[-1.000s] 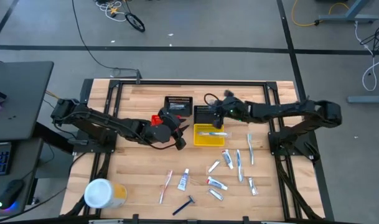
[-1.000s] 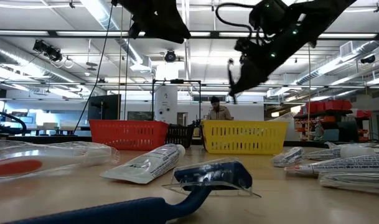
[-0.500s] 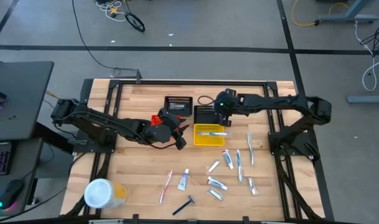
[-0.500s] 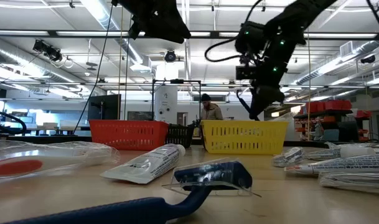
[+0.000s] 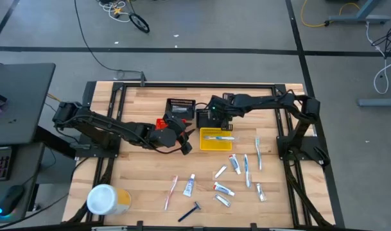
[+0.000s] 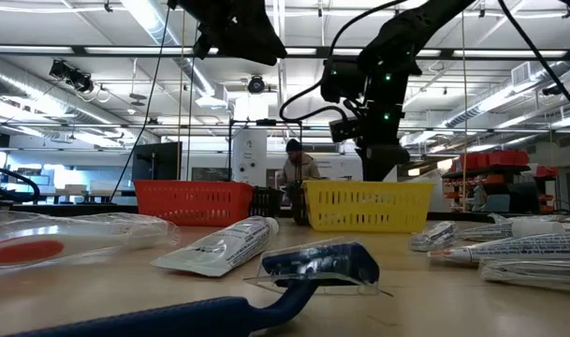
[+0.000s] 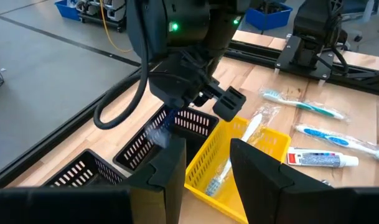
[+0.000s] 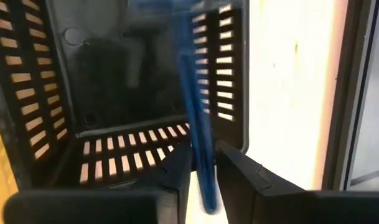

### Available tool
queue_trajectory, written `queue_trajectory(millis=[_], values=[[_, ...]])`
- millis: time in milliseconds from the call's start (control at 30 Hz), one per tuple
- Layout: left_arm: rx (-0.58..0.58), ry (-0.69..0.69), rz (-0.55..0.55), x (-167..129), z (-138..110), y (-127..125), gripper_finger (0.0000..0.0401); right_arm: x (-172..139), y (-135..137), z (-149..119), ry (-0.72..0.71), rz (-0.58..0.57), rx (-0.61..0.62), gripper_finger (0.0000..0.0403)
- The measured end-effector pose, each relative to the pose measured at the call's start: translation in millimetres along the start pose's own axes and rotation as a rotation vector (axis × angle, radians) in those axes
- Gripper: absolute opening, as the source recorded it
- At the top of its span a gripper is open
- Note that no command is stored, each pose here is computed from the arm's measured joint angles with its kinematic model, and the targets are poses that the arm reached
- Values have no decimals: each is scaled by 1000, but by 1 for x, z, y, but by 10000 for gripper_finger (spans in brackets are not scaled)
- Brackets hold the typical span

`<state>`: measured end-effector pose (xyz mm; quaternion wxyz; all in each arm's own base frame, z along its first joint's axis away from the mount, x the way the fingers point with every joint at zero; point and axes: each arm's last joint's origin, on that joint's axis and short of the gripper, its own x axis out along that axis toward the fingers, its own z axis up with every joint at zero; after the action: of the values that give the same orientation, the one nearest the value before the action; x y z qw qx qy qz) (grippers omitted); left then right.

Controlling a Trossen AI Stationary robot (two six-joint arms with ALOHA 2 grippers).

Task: Pick & Place Travel size toiletries
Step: Put the blue razor into the right black bin, then put the green toothbrush into the yellow bin

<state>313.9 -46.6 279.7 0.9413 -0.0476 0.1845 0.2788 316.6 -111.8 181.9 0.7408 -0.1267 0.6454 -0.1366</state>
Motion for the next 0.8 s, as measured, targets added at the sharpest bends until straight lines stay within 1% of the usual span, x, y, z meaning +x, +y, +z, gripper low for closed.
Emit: queue_trajectory(millis=[167, 333, 467, 633, 700, 800], values=[[10, 11, 2, 0, -1, 0, 133, -2, 0, 0, -4, -1, 8, 96], [10, 11, 2, 0, -1, 0, 132, -11, -3, -1, -32, -11, 18, 98], [24, 11, 2, 0, -1, 0, 132, -26, -5, -4, -69, -21, 37, 98], [91, 31, 17, 0, -4, 2, 132, -55, 3, -13, -84, -6, 60, 99], [112, 53, 25, 0, -6, 3, 132, -67, 11, -17, -89, 41, 80, 99], [155, 119, 1, -1, -13, 4, 132, -87, 24, -25, -103, 175, 101, 99]])
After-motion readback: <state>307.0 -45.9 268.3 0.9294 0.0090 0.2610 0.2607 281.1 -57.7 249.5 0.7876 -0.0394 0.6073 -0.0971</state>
